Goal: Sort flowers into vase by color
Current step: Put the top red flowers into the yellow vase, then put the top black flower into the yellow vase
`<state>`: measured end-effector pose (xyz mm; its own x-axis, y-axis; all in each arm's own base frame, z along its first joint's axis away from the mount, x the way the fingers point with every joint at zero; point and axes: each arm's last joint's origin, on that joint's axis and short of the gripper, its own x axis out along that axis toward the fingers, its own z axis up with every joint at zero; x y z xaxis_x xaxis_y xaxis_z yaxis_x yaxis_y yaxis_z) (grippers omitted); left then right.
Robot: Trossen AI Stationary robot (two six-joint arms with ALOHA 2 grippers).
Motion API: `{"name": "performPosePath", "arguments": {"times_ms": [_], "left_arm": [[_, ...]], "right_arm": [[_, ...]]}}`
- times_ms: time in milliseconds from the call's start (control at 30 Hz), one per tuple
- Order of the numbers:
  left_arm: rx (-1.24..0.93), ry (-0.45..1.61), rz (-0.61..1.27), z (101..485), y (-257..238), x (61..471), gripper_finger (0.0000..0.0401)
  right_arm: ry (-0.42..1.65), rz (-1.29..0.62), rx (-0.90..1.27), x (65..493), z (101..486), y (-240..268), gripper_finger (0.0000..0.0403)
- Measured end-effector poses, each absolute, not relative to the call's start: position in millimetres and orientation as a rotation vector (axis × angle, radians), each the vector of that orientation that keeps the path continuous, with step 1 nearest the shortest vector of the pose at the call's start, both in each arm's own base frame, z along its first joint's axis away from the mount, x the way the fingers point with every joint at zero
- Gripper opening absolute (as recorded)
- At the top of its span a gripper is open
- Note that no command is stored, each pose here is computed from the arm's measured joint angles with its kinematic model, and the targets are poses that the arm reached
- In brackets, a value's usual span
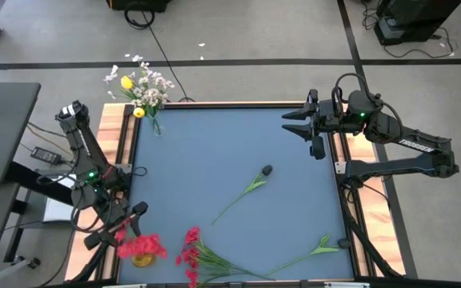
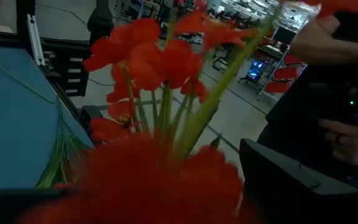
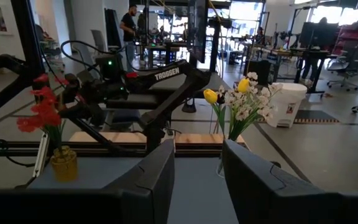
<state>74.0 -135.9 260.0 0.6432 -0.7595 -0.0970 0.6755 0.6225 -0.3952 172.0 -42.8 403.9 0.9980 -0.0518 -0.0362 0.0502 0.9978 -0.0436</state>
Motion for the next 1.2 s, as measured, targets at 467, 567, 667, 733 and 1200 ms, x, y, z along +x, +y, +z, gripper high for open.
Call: {"name": "performPosePath", "arguments": {"times_ms": [467,567,667,733,1200], "left_arm": [[-0.401,0.282,-0.769,259.5,-134.9,75.3,0.0251],[-0.427,0.296,-0.764,259.4,-134.0,74.8,0.0274],[-0.472,0.301,-0.763,261.3,-131.9,73.8,0.0310],[-0.488,0.301,-0.764,262.5,-130.7,73.2,0.0340],[-0.268,0.238,-0.539,353.5,-94.4,64.2,0.0398]], "right_arm": [[0.037,-0.051,-0.043,172.0,403.9,-42.8,0.0144],[0.037,-0.051,-0.043,172.0,403.9,-42.8,0.0144],[0.037,-0.051,-0.043,172.0,403.9,-42.8,0.0144],[0.037,-0.051,-0.043,172.0,403.9,-42.8,0.0144],[0.037,-0.051,-0.043,172.0,403.9,-42.8,0.0144]]}}
